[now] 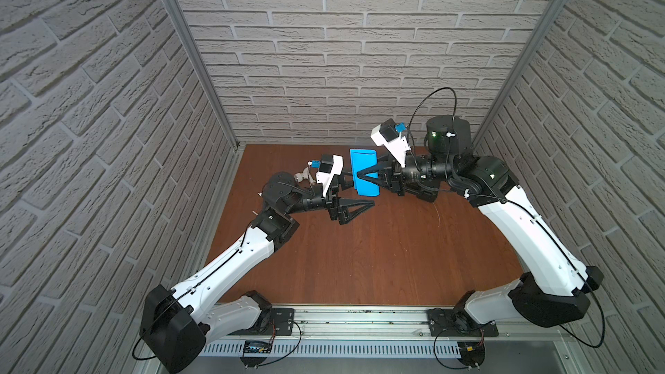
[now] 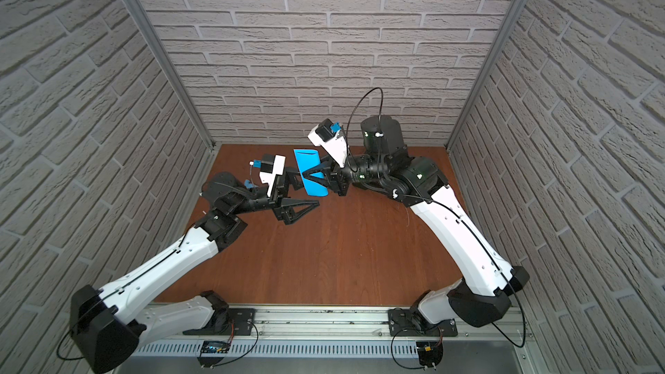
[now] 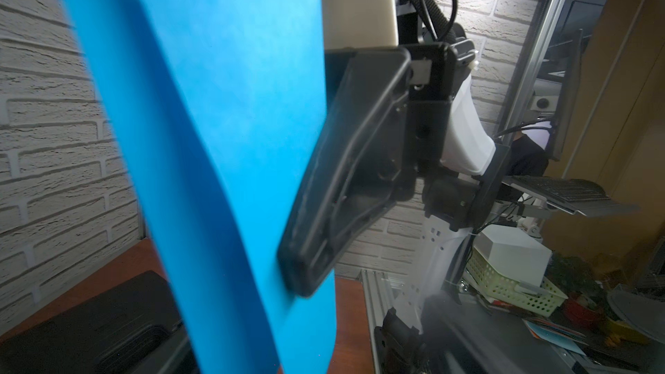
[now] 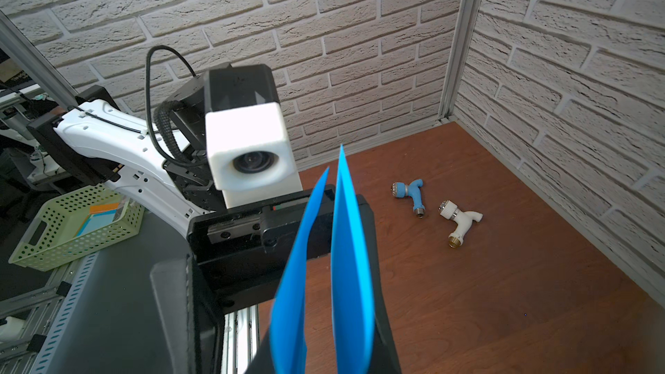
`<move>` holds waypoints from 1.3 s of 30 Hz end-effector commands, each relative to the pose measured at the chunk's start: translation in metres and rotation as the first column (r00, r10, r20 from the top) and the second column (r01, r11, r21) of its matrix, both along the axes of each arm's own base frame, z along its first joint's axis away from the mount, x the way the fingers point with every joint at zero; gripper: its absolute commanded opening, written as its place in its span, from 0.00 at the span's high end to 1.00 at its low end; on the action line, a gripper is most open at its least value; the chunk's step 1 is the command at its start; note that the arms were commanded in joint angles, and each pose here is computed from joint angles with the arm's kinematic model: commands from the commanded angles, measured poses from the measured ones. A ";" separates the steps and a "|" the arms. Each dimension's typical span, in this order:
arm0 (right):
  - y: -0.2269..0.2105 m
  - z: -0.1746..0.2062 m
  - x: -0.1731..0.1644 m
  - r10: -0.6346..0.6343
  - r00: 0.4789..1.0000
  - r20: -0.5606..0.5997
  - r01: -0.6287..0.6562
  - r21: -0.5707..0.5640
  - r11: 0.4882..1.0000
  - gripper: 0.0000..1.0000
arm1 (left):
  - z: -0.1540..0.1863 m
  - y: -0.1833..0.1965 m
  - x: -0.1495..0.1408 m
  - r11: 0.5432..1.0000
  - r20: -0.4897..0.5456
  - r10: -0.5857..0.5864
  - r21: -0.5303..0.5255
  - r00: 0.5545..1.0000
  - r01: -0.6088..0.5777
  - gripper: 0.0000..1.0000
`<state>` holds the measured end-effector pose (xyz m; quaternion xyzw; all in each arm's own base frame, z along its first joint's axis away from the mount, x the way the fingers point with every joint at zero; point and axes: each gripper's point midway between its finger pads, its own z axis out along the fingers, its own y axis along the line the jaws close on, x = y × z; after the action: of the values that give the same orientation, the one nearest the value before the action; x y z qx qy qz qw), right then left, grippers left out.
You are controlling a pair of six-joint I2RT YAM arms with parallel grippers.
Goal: Fold the square paper along the opposite sides
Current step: Fold the paper.
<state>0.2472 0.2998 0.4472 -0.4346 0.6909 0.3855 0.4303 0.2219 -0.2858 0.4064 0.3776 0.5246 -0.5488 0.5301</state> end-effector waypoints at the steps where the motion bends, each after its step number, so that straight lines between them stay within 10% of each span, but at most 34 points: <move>1: 0.006 0.006 0.000 0.011 1.000 0.023 -0.011 0.023 1.000 0.78 | 0.022 0.002 -0.004 0.999 0.070 0.022 -0.032 0.997 -0.019 0.18; 16: 0.005 0.000 0.002 0.000 1.000 0.025 0.000 0.009 1.000 0.79 | 0.022 -0.001 -0.001 0.999 0.058 0.051 -0.019 0.997 -0.050 0.62; 39: -0.003 0.004 -0.003 -0.017 0.998 0.052 0.017 0.011 1.000 0.79 | 0.016 0.003 0.005 0.995 0.055 0.098 0.005 0.994 -0.098 0.84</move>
<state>0.2519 0.2976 0.4381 -0.4292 0.7008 0.3720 0.4315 0.2323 -0.2865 0.4029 0.3610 0.5554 -0.5147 0.5444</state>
